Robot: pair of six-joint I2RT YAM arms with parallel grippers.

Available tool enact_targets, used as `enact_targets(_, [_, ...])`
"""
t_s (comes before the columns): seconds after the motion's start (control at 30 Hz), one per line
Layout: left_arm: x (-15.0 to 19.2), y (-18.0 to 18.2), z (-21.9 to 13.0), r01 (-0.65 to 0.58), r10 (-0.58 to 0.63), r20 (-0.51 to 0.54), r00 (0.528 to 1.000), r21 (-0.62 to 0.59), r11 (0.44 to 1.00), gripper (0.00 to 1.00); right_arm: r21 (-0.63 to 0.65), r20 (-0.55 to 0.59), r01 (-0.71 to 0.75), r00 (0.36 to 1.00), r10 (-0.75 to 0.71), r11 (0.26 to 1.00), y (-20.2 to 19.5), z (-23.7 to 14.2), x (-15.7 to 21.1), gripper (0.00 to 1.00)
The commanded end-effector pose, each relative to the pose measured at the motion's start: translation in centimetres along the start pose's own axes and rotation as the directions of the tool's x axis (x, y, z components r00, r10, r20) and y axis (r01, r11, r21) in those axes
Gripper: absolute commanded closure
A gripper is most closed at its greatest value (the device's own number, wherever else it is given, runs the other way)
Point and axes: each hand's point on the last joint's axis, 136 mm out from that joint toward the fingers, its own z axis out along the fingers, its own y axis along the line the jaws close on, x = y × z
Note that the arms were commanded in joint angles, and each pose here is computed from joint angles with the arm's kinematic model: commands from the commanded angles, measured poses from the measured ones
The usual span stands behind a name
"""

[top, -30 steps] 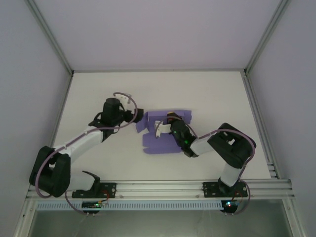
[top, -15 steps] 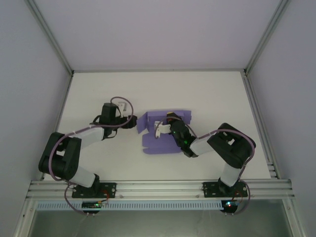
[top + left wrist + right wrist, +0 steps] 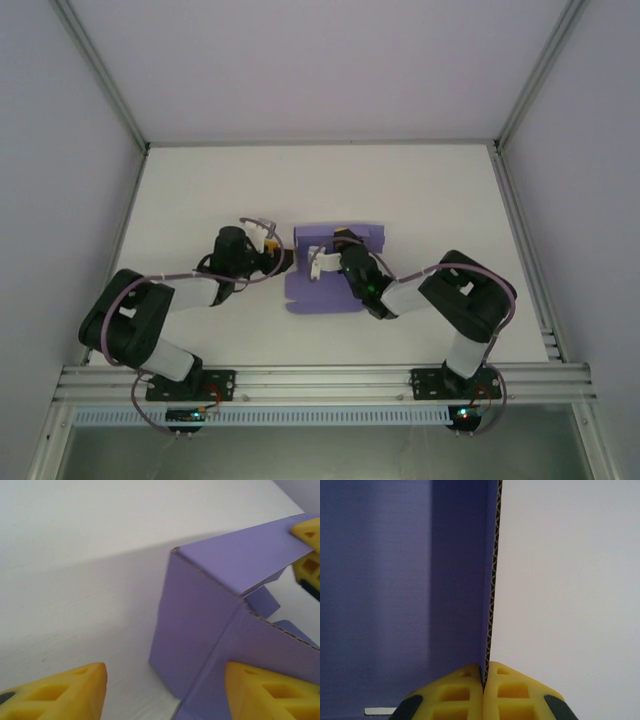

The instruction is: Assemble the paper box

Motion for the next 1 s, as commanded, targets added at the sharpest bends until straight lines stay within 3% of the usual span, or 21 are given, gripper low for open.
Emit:
enact_targets(0.0, [-2.0, -1.9, 0.8, -0.093, 0.09, 0.066, 0.994, 0.057, 0.994, 0.38, 0.003, -0.008, -0.011, 1.0, 0.011, 1.0, -0.7, 0.0, -0.4, 1.0])
enact_targets(0.5, [-0.2, -0.1, 4.2, -0.115, 0.115, 0.0, 0.993, -0.061, 0.992, 0.51, -0.038, 0.001, 0.001, 1.0, -0.001, 0.999, 0.2, -0.8, -0.9, 1.0])
enact_targets(0.77, [-1.4, 0.4, 5.0, -0.119, 0.124, 0.036, 0.992, -0.125, 0.985, 0.72, -0.123, 0.009, -0.008, 1.0, 0.009, 0.992, 1.6, -1.0, -0.9, 1.0])
enact_targets(0.97, [-1.2, 2.2, 6.4, -0.1, 0.108, 0.011, 0.994, -0.292, 0.951, 0.87, -0.143, -0.003, -0.018, 1.0, 0.018, 0.99, 2.2, -1.1, -0.9, 1.0])
